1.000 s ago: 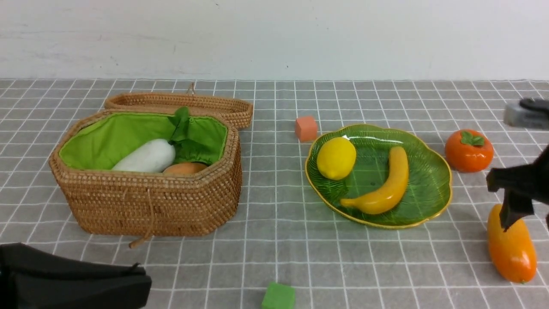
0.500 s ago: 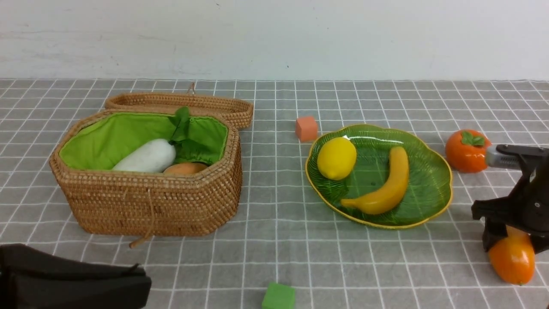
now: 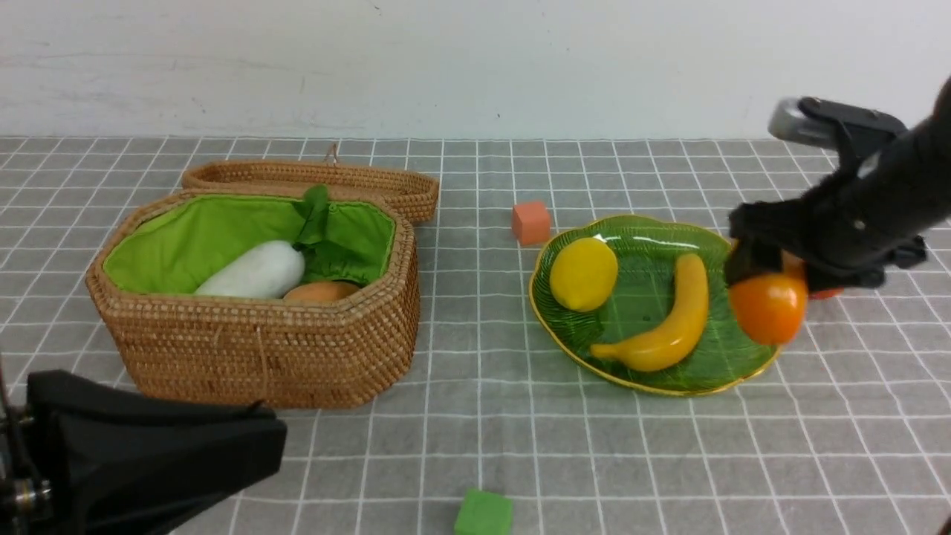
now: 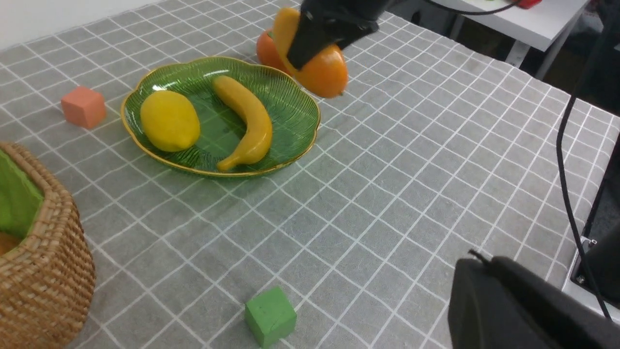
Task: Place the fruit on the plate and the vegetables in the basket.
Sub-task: Use the right arm to grab a mango and put it into the right plate, then grab a tomato with your right arm and place it on the plate on the right.
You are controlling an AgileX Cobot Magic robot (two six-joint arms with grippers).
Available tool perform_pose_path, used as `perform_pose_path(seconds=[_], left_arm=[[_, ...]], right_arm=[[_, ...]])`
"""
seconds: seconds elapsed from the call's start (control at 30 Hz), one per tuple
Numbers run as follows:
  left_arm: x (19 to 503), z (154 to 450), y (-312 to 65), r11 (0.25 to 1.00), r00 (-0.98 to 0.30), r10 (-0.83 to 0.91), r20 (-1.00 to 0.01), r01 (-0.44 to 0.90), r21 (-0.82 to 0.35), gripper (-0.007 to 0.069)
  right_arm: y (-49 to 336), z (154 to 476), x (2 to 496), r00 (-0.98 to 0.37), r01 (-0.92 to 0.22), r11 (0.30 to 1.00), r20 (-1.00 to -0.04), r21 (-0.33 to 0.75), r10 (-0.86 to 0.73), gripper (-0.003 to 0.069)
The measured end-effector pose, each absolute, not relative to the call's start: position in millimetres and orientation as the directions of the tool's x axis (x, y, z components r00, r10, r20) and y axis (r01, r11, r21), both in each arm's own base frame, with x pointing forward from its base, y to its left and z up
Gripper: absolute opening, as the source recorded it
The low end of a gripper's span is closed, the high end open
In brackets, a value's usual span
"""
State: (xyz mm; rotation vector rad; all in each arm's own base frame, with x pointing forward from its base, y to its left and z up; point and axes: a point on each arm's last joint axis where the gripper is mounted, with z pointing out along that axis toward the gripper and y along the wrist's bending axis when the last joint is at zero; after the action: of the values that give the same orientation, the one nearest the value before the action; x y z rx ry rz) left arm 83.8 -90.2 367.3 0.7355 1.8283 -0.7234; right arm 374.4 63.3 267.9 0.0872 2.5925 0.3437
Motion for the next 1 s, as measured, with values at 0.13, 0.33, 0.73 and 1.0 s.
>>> perform_pose_path(seconds=[0.13, 0.33, 0.73, 1.0], left_arm=[[85, 367, -92, 0.635, -0.331, 0.159, -0.930, 0.756, -0.161, -0.0013], [85, 368, -92, 0.635, -0.330, 0.146, -0.933, 0.754, -0.168, -0.0013], [91, 376, -90, 0.668, -0.263, 0.068, -0.962, 0.729, -0.152, -0.0013], [97, 386, -88, 0.703, -0.188, -0.018, -0.982, 0.696, -0.146, -0.0013]], right_arm=[[65, 233, 395, -0.894, 0.009, 0.972, -0.433, 0.235, 0.113, 0.0526], [66, 226, 408, -0.906, 0.007, 0.974, -0.411, 0.228, 0.102, 0.0666], [-17, 292, 415, -0.817, 0.148, 0.973, -0.532, 0.177, 0.221, 0.0565], [-91, 232, 442, -0.741, 0.283, 0.865, -0.478, 0.415, 0.471, 0.0595]])
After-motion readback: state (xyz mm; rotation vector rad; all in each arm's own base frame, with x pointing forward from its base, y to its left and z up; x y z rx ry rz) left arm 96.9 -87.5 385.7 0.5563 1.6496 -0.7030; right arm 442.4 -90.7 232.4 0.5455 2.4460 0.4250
